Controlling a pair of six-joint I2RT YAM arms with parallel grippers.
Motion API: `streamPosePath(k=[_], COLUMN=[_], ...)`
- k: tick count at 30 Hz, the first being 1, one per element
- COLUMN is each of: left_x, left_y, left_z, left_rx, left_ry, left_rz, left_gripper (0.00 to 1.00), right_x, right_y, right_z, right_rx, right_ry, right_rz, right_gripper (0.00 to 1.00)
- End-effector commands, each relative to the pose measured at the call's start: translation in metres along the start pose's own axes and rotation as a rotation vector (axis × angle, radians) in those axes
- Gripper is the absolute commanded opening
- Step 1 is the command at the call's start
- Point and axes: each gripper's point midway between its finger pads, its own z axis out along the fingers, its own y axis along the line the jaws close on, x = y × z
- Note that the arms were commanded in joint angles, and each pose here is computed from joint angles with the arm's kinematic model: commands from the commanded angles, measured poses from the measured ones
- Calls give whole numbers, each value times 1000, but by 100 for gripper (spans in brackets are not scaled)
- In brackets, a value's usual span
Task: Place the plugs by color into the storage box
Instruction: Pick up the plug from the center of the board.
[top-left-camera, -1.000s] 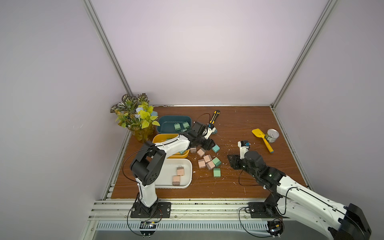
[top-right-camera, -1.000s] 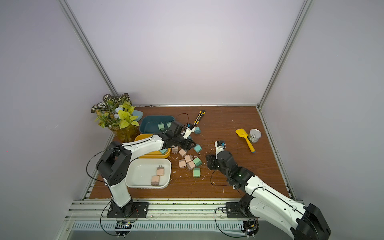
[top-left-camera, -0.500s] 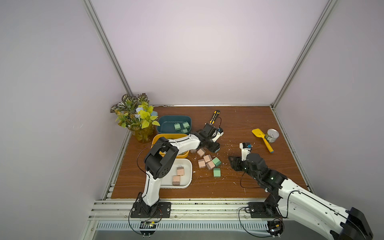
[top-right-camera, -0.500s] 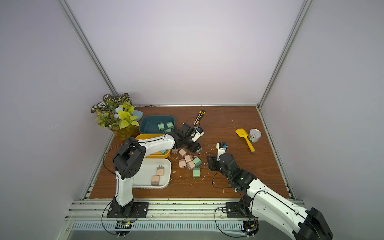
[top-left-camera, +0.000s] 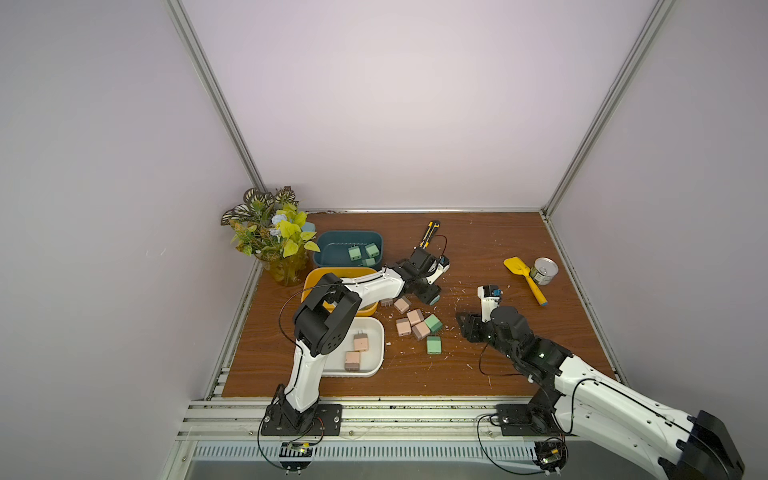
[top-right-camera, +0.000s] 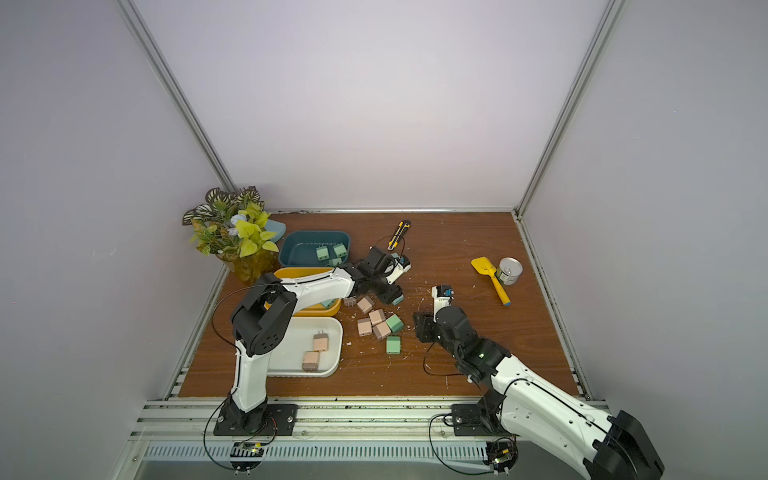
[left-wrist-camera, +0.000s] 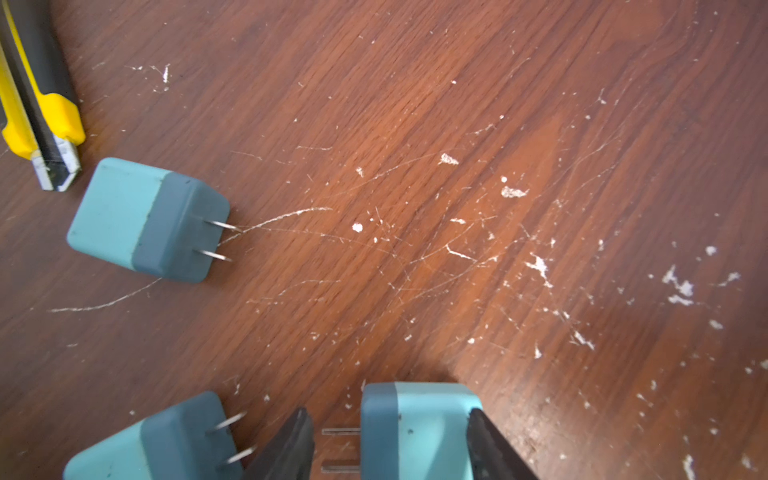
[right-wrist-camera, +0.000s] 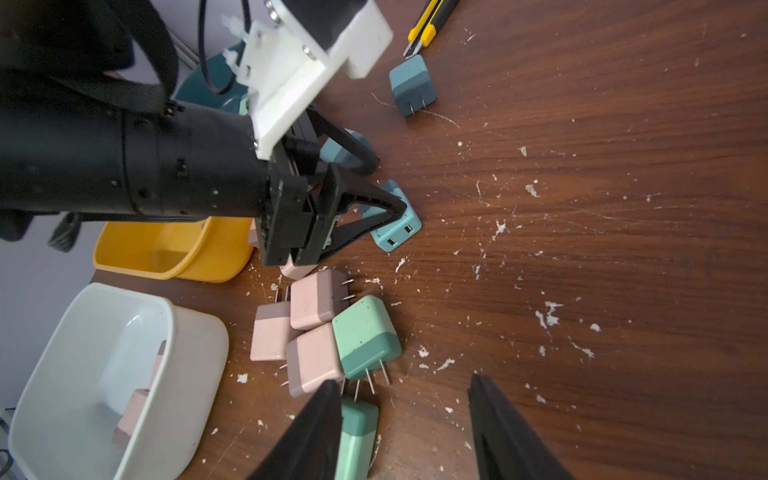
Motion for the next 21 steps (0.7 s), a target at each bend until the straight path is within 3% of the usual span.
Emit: streamPosePath(k=[1, 9, 21], left_x=[9, 8, 12], left_y=[-7, -7, -12], left_z=[9, 9, 7], left_rx=[24, 25, 35], left_ry=[39, 39, 69], left_rz=[13, 12, -6], left_gripper=[59, 55, 62], right_x=[-21, -31, -34], right_y=[17, 22, 24], right_z=[-4, -11, -17], right_rx=[-48, -64, -80], right_ry=[-45, -76, -84], right_rz=[7, 24, 43], right_gripper=[55, 54, 54])
